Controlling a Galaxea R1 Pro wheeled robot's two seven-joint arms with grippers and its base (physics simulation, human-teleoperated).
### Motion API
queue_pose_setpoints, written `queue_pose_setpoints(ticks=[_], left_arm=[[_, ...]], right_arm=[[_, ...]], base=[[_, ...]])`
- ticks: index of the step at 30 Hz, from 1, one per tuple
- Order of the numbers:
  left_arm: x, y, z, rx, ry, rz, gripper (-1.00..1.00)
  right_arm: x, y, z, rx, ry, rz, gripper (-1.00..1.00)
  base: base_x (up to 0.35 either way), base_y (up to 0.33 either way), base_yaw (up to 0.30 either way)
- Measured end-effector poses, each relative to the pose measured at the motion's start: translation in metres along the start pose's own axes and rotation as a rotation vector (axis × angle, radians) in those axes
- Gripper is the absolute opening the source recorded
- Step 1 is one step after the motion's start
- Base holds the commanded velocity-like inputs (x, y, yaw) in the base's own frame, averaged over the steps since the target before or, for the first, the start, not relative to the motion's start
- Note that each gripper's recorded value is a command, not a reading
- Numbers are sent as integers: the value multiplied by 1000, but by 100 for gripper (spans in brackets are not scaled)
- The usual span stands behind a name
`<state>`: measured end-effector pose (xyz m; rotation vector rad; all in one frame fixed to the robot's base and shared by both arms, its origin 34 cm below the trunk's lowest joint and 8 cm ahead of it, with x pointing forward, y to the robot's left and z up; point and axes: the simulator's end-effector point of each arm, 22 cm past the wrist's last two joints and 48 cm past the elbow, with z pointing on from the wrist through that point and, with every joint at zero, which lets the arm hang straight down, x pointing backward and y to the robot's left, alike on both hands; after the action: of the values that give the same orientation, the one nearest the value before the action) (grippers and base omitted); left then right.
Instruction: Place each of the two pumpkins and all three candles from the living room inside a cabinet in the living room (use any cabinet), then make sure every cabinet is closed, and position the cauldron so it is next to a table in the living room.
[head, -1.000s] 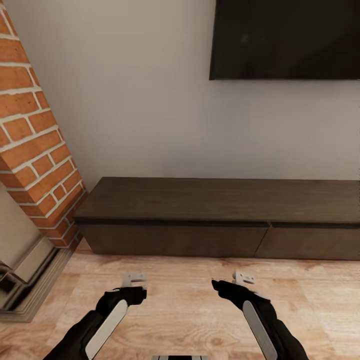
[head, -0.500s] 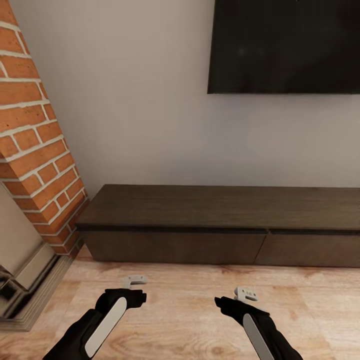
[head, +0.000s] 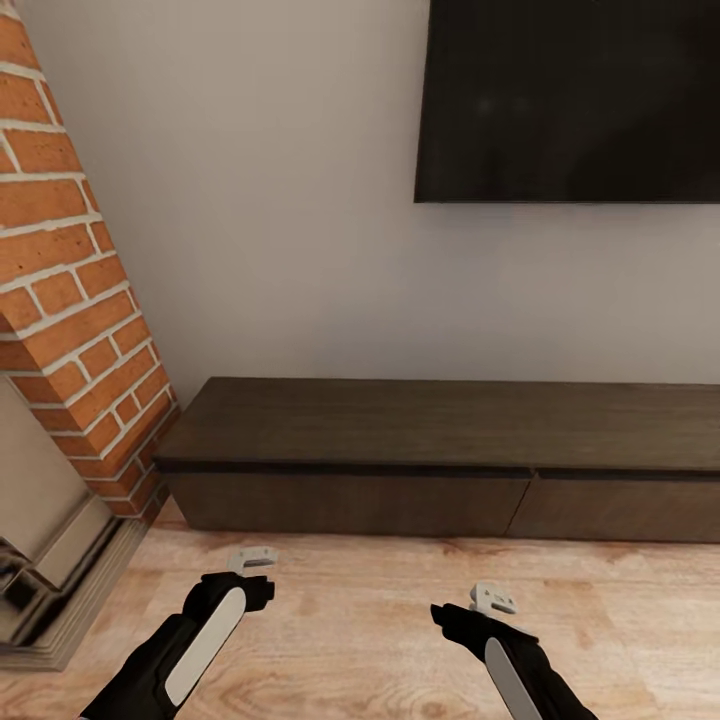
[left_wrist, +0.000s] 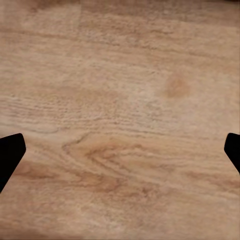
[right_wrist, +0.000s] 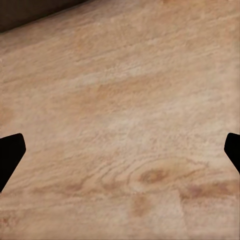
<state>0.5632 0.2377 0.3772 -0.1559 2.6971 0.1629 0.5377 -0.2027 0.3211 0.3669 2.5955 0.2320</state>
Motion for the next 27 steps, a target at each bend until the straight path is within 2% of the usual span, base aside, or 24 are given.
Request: queue_pose_setpoints(ticks=[13,23,27], left_arm=[[-13,3,-20,-11,15,0,100],[-22,2,-34,-10,26,5,100],[-25,2,-39,-9,32,5,100]], right_arm=[[-15,8,-21,5,13,-3,100],[-22,9,-33,11,30,4,100],[-1,-1,-32,37,85,9,100]], base=[[0,0,-3],[0,0,-116],[0,0,-136]])
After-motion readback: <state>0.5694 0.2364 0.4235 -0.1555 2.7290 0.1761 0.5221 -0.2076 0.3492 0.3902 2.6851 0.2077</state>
